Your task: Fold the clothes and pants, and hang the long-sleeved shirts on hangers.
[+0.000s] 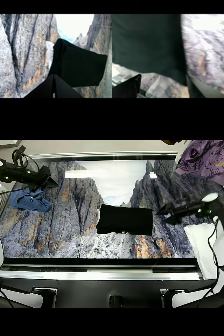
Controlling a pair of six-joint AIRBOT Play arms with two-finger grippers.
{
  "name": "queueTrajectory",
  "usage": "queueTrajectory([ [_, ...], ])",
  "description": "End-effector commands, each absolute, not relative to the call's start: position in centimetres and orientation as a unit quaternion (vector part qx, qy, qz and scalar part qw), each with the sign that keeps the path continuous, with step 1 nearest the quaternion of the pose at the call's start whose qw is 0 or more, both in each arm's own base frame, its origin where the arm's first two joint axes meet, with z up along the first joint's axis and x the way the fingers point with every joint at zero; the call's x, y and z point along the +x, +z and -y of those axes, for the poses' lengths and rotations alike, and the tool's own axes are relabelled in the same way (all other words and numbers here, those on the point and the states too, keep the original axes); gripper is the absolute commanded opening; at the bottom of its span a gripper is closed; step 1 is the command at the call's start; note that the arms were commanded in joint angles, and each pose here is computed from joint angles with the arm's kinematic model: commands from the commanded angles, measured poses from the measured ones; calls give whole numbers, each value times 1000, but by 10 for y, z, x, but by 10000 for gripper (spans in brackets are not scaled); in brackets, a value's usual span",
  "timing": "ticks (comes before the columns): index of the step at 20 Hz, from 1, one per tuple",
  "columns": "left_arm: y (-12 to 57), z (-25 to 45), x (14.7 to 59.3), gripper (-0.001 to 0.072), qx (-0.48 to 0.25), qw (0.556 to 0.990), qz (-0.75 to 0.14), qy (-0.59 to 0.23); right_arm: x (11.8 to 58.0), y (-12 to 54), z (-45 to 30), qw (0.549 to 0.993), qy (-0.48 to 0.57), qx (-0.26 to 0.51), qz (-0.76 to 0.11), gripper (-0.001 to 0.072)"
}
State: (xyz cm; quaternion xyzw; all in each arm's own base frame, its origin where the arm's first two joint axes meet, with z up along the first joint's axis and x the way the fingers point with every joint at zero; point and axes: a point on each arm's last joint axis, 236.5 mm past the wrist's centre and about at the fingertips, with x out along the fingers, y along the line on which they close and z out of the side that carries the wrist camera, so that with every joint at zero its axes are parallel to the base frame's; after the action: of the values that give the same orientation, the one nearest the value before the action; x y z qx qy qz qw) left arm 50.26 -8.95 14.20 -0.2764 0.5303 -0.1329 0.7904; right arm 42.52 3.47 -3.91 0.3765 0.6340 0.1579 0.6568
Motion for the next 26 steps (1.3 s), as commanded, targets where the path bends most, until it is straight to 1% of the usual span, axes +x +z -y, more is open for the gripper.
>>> queueTrajectory([
  [1,142,89,503,19,-277,791,-530,-132,418,-85,-43,645,158,403,-630,610],
  [3,142,89,503,19,-277,791,-530,-132,424,-96,-50,643,164,413,-623,580],
  [4,142,89,503,19,-277,791,-530,-132,428,-99,-56,642,169,419,-620,538],
  [5,142,89,503,19,-277,791,-530,-132,430,-104,-60,641,171,421,-619,528],
  [6,142,89,503,19,-277,791,-530,-132,430,-108,-65,642,172,415,-621,495],
  [8,142,89,503,19,-277,791,-530,-132,434,-115,-75,651,173,401,-621,389],
  [9,142,89,503,19,-277,791,-530,-132,436,-116,-80,657,175,393,-619,287],
  [11,142,89,503,19,-277,791,-530,-132,440,-113,-84,662,180,388,-615,28],
  [12,142,89,503,19,-277,791,-530,-132,445,-105,-85,665,185,390,-610,30],
  [14,142,89,503,19,-277,791,-530,-132,461,-81,-74,685,182,382,-592,29],
  [17,142,89,503,19,-277,791,-530,-132,494,-28,-37,735,146,363,-553,29],
  [19,142,89,503,19,-277,791,-530,-133,509,6,-11,759,122,358,-530,28],
  [23,142,89,503,19,-277,790,-530,-133,518,58,54,786,62,358,-500,28],
  [26,142,89,503,19,-277,791,-530,-133,514,88,115,803,-4,369,-468,28],
])
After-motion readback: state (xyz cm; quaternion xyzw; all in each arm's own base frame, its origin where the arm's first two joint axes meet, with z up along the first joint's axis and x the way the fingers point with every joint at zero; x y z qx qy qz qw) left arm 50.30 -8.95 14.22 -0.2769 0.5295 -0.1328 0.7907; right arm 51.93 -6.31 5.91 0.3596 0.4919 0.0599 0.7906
